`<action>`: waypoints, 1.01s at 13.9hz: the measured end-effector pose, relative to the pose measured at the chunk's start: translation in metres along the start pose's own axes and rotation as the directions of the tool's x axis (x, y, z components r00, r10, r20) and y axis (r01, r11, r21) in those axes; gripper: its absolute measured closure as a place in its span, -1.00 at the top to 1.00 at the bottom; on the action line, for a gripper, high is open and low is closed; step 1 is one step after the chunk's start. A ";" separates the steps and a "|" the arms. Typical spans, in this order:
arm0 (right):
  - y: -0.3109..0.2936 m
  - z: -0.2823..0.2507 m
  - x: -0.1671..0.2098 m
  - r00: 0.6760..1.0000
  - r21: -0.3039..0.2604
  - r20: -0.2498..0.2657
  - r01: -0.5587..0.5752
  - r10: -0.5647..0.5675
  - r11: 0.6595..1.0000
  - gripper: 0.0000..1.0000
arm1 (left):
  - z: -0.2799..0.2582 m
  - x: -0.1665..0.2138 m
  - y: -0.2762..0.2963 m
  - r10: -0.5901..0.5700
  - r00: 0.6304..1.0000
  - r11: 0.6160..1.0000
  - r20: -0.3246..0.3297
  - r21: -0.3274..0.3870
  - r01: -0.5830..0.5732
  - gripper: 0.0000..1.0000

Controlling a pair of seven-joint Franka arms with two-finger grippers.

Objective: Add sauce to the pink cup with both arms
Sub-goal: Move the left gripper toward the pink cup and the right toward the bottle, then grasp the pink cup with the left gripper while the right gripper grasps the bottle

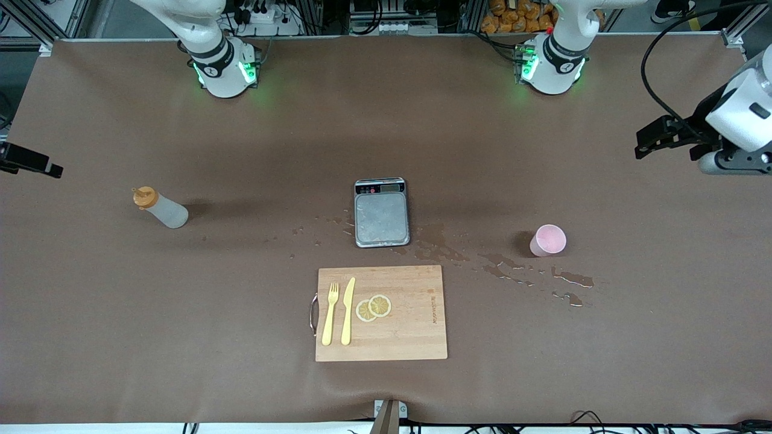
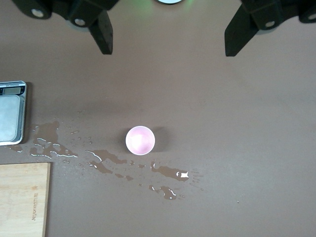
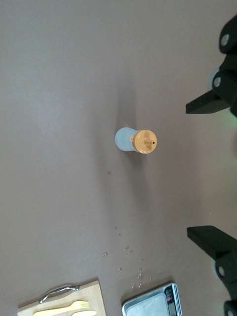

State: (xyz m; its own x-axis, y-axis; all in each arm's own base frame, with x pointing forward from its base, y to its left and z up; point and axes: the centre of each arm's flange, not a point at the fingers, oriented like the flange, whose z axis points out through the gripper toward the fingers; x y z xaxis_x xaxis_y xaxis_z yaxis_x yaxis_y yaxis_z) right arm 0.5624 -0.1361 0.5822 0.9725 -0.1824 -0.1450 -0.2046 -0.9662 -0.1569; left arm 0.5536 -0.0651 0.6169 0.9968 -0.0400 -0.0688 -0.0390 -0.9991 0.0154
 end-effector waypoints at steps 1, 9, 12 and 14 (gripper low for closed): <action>0.017 0.007 0.004 0.999 0.032 0.012 -0.031 0.031 0.999 1.00 | 0.011 0.003 0.000 -0.001 1.000 1.000 0.003 0.000 0.001 1.00; 0.122 0.063 0.021 0.954 0.130 0.143 -0.283 0.265 0.950 1.00 | 0.145 0.032 -0.006 -0.014 0.999 1.000 0.029 -0.004 0.014 1.00; 0.155 0.094 0.028 0.881 0.118 0.212 -0.453 0.423 0.883 1.00 | 0.198 0.049 -0.004 -0.012 0.998 1.000 0.058 -0.009 0.012 1.00; 0.162 0.107 0.032 0.827 0.115 0.249 -0.542 0.504 0.832 1.00 | 0.231 0.058 -0.005 -0.014 0.999 1.000 0.052 -0.013 0.015 1.00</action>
State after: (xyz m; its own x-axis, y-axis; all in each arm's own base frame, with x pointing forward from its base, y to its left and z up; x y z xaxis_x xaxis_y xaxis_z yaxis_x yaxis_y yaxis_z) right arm 0.5490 -0.2786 0.4476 0.6733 -0.5924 -0.4425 -0.7104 -0.6843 -0.1648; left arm 0.5959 -0.0651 0.3828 0.9923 -0.0263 -0.1206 -0.0232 -0.9994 0.0271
